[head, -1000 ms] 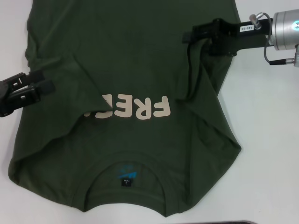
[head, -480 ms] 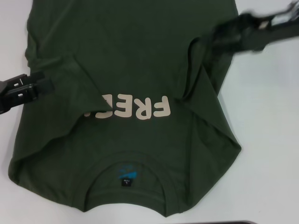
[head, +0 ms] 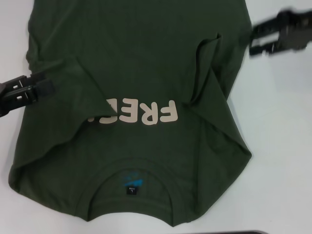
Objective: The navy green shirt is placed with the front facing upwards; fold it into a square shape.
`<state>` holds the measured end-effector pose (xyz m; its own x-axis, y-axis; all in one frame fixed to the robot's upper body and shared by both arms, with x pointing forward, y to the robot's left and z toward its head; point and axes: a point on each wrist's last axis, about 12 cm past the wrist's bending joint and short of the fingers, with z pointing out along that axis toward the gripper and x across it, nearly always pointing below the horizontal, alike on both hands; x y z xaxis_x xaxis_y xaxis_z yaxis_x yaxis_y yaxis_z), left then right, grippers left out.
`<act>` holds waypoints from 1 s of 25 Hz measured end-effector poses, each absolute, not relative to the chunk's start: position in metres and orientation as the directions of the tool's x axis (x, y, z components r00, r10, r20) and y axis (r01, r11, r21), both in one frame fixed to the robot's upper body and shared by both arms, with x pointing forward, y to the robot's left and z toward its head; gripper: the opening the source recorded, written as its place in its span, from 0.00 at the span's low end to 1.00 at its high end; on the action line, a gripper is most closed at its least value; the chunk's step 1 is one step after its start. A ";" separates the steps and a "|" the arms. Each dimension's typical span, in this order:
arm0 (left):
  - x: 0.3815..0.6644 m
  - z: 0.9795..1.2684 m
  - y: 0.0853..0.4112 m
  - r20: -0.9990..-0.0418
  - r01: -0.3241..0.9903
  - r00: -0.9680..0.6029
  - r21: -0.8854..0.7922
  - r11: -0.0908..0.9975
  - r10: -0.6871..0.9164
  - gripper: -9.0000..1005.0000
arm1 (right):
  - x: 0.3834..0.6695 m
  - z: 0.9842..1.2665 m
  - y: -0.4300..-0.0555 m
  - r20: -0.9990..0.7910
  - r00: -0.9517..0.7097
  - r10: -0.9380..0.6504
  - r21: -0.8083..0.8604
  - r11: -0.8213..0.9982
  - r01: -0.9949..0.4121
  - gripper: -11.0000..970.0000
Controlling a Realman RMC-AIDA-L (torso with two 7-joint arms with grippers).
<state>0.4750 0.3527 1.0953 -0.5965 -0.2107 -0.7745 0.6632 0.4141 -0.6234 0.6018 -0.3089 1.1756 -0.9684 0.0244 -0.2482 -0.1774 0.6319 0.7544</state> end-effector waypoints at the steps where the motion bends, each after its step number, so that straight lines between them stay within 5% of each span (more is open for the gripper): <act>1: 0.475 1.095 0.353 -0.774 0.661 -0.596 -0.623 0.417 -0.212 0.84 | 0.598 1.165 -0.297 -0.209 -0.977 -0.030 0.742 0.647 -0.178 0.59; 10: 0.476 1.095 0.354 -0.776 0.658 -0.594 -0.621 0.425 -0.214 0.84 | 0.591 1.143 -0.258 -0.159 -0.978 -0.133 0.726 0.656 -0.207 0.59; 25: 0.476 1.094 0.353 -0.780 0.658 -0.585 -0.617 0.432 -0.223 0.84 | 0.596 1.107 -0.229 -0.181 -0.980 -0.078 0.667 0.723 -0.181 0.59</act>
<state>0.4765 0.3534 1.0944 -0.5850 -0.2226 -0.7799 0.6580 0.4319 -0.6168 0.5965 -0.2290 1.1071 -0.9804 -0.0782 -0.1807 -0.1806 0.7226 0.6672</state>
